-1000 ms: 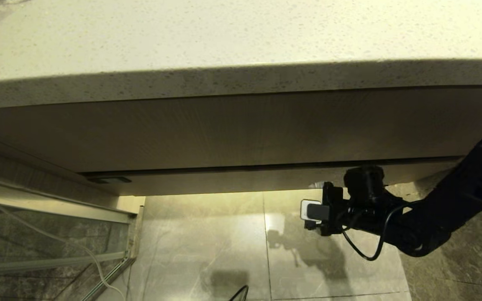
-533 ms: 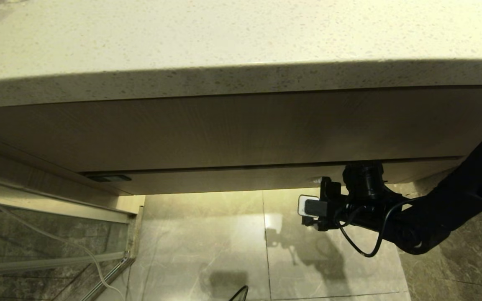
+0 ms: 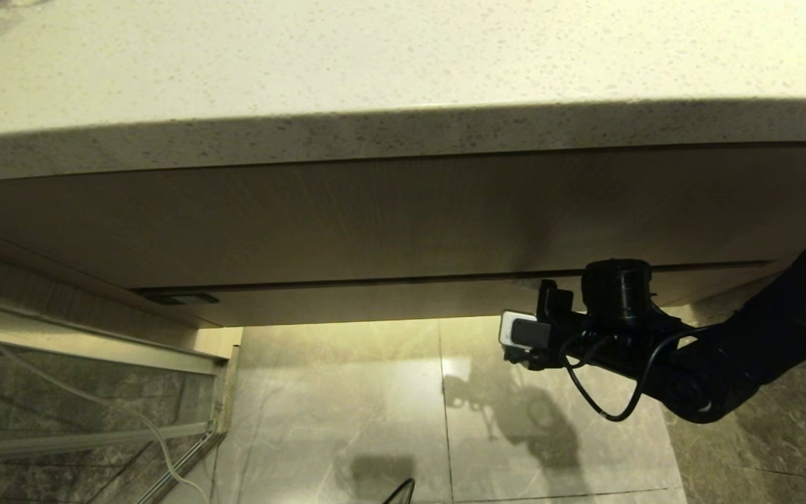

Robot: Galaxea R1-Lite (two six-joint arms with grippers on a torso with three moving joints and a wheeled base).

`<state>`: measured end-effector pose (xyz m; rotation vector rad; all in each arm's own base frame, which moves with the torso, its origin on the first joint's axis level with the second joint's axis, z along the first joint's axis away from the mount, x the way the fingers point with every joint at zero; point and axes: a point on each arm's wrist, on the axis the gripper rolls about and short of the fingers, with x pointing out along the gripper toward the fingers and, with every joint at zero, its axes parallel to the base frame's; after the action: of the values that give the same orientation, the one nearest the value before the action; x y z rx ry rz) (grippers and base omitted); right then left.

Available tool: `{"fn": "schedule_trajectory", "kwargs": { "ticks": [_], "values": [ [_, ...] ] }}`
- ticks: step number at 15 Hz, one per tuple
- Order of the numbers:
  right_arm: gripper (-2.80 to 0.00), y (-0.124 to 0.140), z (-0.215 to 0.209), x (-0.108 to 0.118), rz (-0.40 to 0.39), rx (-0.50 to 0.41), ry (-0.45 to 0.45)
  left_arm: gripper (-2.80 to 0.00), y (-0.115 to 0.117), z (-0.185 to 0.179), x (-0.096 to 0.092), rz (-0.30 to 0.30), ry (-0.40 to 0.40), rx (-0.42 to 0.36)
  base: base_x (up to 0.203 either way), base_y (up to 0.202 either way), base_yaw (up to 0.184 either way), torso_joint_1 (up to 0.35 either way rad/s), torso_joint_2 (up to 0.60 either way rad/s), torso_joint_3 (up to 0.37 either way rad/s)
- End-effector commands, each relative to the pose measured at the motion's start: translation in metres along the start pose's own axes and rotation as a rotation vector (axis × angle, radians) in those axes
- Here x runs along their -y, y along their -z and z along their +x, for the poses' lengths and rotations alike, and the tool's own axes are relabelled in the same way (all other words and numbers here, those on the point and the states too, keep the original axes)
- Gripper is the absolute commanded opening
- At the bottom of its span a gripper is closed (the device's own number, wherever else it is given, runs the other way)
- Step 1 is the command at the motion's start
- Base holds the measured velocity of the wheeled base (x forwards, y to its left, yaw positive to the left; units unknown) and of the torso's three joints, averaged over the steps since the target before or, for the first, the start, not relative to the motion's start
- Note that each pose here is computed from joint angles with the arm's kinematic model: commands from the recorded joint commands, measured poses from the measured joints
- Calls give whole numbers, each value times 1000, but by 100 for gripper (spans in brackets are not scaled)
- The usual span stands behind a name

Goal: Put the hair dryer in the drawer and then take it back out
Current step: Pull open the drawer

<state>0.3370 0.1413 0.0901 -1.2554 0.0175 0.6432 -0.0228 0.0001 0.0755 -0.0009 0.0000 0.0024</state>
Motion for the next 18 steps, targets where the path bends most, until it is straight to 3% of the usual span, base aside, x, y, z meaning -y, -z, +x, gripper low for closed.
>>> {"fn": "schedule_trajectory", "kwargs": {
  "ticks": [1,9,18],
  "values": [
    [0,-4,-7,8,-12,14,30,-280,0,0,0,-1,-1,0,0,0,0,0,0,0],
    [0,-7,5,15,2,51,133,-280,0,0,0,0,-1,0,0,0,0,0,0,0],
    [0,-2,21,7,11,42,126,-280,0,0,0,-1,-1,0,0,0,0,0,0,0]
  ]
}}
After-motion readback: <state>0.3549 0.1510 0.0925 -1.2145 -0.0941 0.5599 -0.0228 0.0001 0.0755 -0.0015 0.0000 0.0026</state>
